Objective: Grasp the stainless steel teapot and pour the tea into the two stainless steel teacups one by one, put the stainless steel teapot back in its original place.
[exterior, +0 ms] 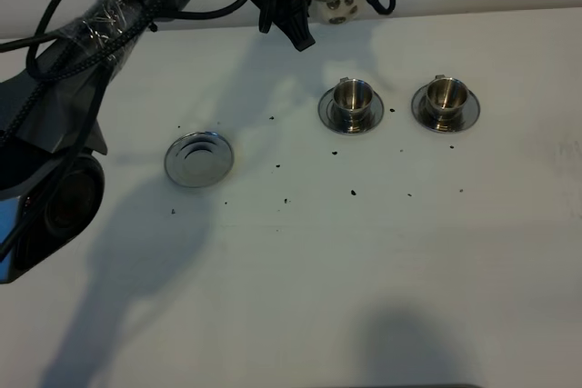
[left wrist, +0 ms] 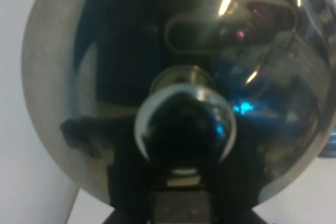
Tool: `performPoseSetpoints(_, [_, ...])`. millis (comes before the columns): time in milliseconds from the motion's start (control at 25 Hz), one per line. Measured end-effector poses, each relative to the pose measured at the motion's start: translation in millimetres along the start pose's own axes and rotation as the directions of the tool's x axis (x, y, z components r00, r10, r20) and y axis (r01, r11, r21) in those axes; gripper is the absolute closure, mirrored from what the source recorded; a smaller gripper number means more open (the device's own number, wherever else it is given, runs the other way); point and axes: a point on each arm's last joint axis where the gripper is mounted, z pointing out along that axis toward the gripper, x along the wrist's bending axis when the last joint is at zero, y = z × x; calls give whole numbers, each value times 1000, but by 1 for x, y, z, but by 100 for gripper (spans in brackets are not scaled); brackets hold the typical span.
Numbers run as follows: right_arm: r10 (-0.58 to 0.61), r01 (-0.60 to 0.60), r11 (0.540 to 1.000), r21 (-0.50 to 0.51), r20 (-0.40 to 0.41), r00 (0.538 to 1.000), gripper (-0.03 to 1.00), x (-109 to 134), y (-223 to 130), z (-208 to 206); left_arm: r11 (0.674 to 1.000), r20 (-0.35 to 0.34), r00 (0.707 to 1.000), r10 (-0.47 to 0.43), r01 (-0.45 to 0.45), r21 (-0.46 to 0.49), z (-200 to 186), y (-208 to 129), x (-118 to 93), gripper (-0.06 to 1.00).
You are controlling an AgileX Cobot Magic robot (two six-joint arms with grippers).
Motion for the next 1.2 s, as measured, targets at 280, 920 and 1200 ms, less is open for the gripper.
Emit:
performPoseSetpoints(280, [0,0,1000,0,0,1000,52,0,0,0,997,10,997,78,-78,6,32,-6,-8,72])
performPoseSetpoints(920, [0,0,1000,0,-1,1000,52,0,0,0,977,67,974,215,-213,-26,39,26,-54,72])
performPoseSetpoints(1200, [0,0,1000,0,-1,1000,52,0,0,0,969,53,968,246,-246,-11,39,27,-55,72])
